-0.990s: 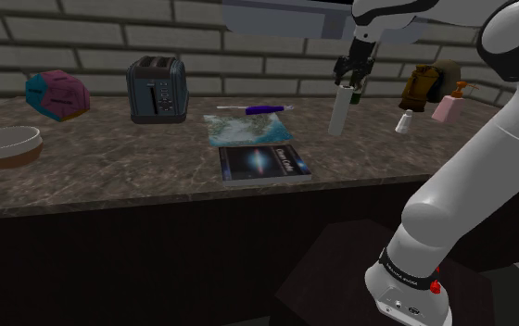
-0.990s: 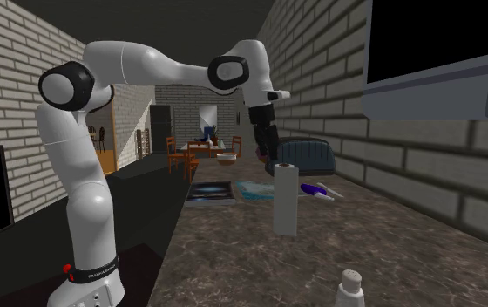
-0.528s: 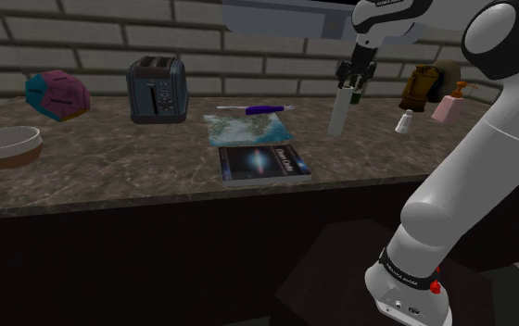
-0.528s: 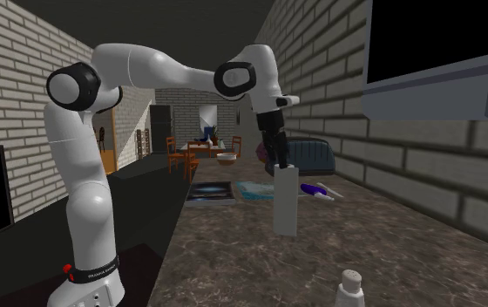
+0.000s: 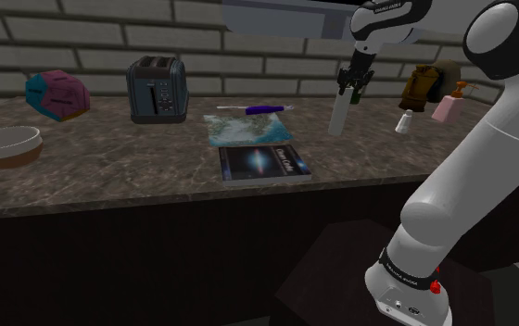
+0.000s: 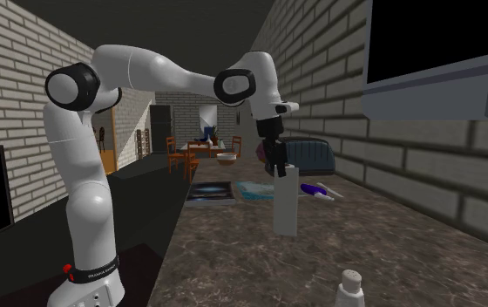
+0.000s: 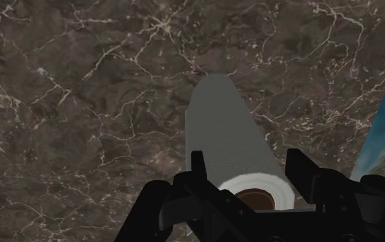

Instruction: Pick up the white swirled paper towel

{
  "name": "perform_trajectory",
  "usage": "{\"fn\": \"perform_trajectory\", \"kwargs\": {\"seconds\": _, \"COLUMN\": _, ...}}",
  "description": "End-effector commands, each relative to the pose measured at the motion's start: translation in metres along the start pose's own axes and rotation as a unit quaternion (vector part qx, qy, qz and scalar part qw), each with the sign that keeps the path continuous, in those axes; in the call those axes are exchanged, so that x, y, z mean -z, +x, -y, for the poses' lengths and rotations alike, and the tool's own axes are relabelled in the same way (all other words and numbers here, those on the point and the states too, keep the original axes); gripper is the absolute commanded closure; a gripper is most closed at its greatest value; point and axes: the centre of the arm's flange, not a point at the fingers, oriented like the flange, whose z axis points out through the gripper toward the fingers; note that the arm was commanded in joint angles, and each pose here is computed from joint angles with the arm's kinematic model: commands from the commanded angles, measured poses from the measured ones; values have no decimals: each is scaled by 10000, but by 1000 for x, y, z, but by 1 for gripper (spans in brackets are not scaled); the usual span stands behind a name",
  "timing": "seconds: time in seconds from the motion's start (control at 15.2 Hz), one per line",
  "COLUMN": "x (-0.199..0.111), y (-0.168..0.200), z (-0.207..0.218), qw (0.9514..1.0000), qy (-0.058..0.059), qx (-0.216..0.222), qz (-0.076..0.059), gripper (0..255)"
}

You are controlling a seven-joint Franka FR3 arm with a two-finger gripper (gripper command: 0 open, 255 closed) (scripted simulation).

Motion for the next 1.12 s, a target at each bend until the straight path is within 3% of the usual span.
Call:
{"fn": "perform_trajectory", "kwargs": {"seconds": 0.0, "x": -1, "y": 0, "z": 0, "qw": 10000, "qy": 0, "qx": 0, "qz": 6, "gripper": 255}}
{"fn": "perform_trajectory", "kwargs": {"seconds": 0.4, "x": -1, "y": 0, "z": 0, "qw": 10000, "qy": 0, "qx": 0, "qz": 6, "gripper": 255}}
{"fn": "perform_trajectory", "kwargs": {"seconds": 1.06, "x": 51, "y": 11, "z": 0, "qw": 10000, "qy": 0, "qx": 0, "qz": 6, "gripper": 255}}
